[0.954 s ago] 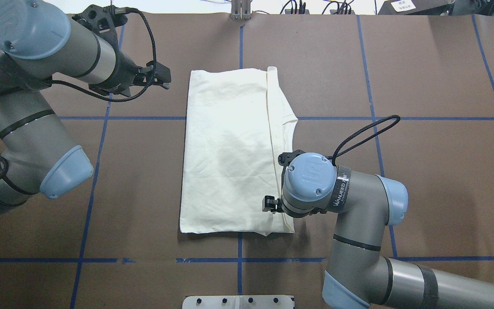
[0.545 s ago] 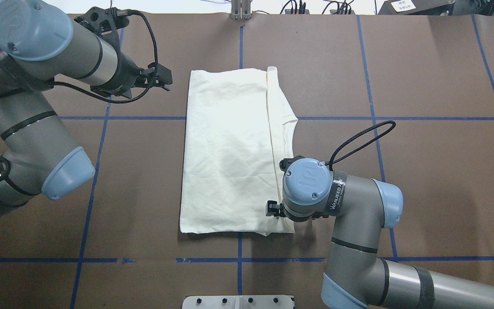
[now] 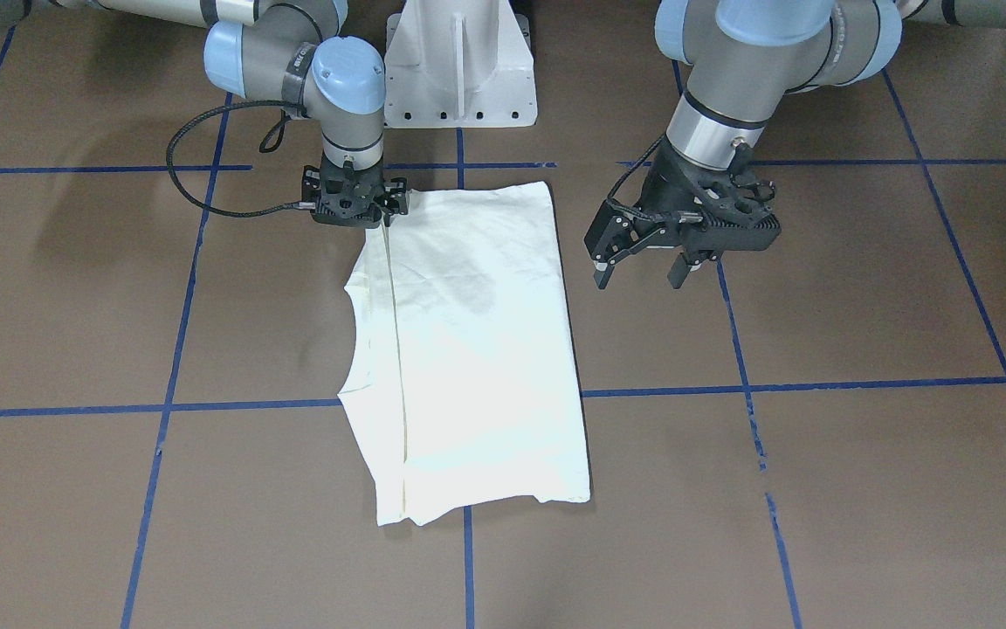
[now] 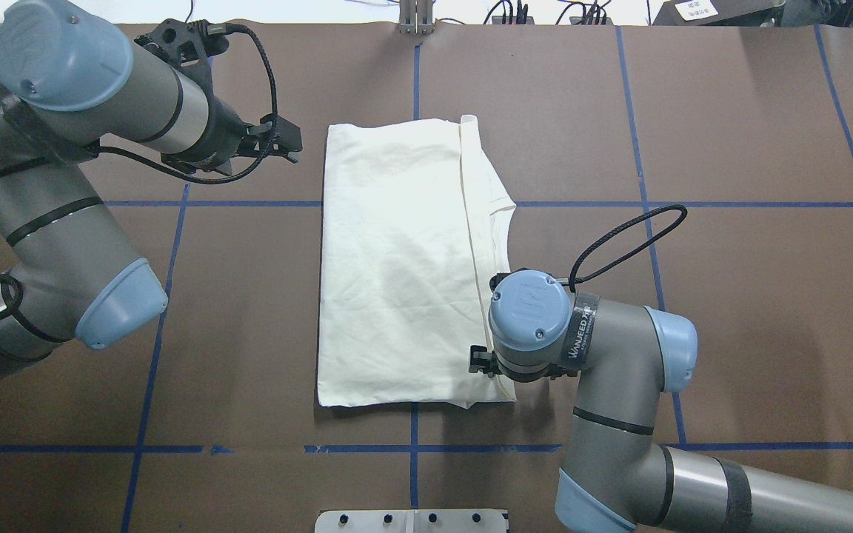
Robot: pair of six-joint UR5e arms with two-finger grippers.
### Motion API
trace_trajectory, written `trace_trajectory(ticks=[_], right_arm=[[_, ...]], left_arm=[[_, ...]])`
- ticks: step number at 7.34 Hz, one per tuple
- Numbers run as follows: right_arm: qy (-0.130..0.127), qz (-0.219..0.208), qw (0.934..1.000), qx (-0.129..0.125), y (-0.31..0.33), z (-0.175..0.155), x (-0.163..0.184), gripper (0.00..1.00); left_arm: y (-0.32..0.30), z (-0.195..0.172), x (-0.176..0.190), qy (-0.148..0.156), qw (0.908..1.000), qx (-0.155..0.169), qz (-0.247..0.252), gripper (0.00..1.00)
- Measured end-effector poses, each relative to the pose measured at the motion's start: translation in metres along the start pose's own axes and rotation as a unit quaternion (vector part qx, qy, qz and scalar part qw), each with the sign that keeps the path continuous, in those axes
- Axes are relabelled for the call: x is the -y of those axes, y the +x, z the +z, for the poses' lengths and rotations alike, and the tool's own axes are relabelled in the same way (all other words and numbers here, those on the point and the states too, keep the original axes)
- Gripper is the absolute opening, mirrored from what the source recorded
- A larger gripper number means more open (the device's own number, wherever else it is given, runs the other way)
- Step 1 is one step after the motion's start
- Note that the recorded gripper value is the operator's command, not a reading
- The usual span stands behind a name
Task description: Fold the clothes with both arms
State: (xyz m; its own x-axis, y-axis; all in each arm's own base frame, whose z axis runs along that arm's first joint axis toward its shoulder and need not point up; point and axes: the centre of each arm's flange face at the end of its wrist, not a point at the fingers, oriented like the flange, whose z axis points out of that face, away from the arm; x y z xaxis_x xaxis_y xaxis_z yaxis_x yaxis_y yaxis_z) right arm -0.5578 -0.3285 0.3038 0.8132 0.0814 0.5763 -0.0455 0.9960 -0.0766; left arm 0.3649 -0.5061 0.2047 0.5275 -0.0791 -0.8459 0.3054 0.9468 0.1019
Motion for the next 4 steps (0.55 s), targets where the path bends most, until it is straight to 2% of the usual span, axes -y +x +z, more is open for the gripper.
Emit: trace_trajectory(ticks=[4], right_arm=[[0.008,0.014,0.9998,-0.015,0.016,-0.005,0.019,1.0]], left_arm=[[0.004,0.006,-0.008,-0.006,1.0,0.0,0.001,1.0]])
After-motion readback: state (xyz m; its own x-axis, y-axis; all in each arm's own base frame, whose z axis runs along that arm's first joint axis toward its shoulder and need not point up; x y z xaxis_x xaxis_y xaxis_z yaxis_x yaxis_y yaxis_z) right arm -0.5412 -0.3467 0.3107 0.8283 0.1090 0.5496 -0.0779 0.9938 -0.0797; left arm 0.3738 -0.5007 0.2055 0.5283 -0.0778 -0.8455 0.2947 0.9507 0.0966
